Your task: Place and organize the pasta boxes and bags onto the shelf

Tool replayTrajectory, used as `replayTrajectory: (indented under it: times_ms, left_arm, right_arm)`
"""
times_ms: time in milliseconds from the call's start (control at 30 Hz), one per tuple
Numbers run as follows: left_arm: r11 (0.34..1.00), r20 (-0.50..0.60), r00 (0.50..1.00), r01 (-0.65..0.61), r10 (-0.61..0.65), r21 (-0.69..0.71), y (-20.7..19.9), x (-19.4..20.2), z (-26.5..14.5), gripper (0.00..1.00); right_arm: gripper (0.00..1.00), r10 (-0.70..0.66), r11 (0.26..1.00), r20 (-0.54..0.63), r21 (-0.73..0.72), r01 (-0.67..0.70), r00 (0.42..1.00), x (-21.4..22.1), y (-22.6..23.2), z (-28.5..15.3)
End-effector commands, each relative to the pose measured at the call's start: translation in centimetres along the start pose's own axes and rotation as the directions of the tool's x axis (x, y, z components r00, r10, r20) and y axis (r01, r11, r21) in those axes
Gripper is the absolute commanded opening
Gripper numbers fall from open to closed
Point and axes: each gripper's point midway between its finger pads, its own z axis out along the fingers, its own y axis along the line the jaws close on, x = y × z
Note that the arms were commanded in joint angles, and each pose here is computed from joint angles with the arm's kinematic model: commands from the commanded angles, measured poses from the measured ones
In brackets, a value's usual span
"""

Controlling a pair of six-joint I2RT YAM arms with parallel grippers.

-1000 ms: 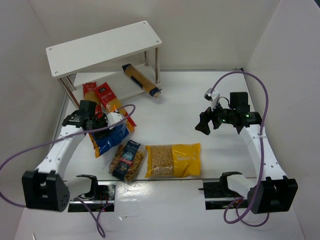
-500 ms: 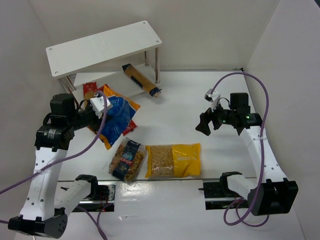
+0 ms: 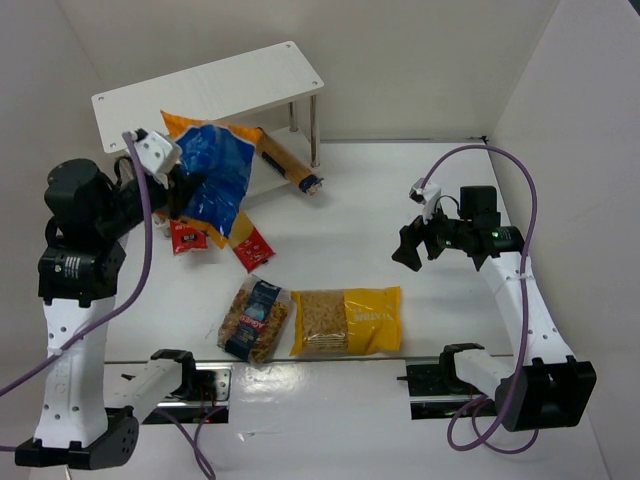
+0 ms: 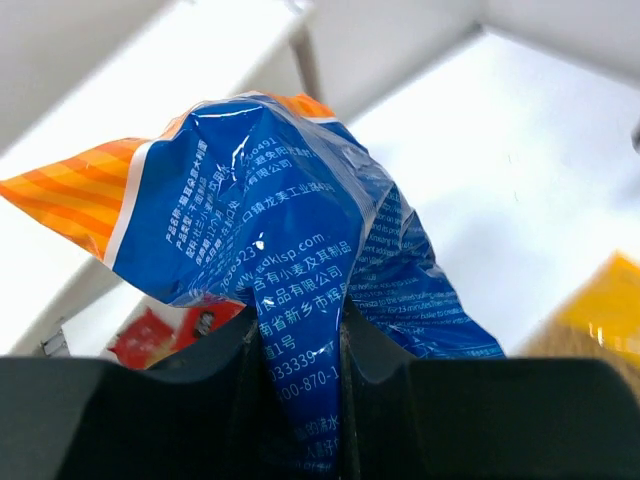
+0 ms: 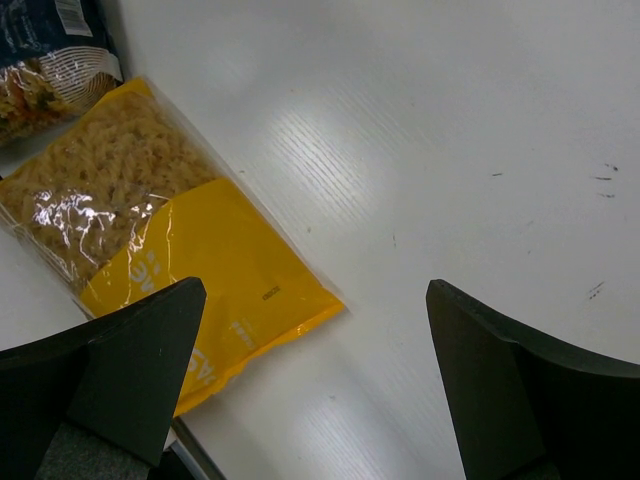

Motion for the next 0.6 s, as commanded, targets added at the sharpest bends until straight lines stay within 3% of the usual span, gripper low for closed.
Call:
replayTrajectory:
  times_ms: [0,267,567]
  left_arm:
    - [0.983,0.281,0.956,-0.034,0.084,-0.18,3.8,-9.5,-1.3,0.0]
    - [0.91,0.317,0.947,0.087,0.051,-0.405,10.7,-10.5,-1.1,0.0]
    - [0.842,0.366,0.931,0.183,0.019,-0.508,16.8,-11.0,-0.7,0.0]
  right_arm:
    - [1.0,-0.023,1.0,0.025,0.006,0.023,0.999,-0.6,-0.2,0.3]
    - [1.0,-0.016,1.0,0.013,0.011,0.016,1.0,-0.4,-0.5,0.5]
    - [1.0,-0.005,1.0,0.0,0.004,0.005,1.0,0.0,-0.4,0.6]
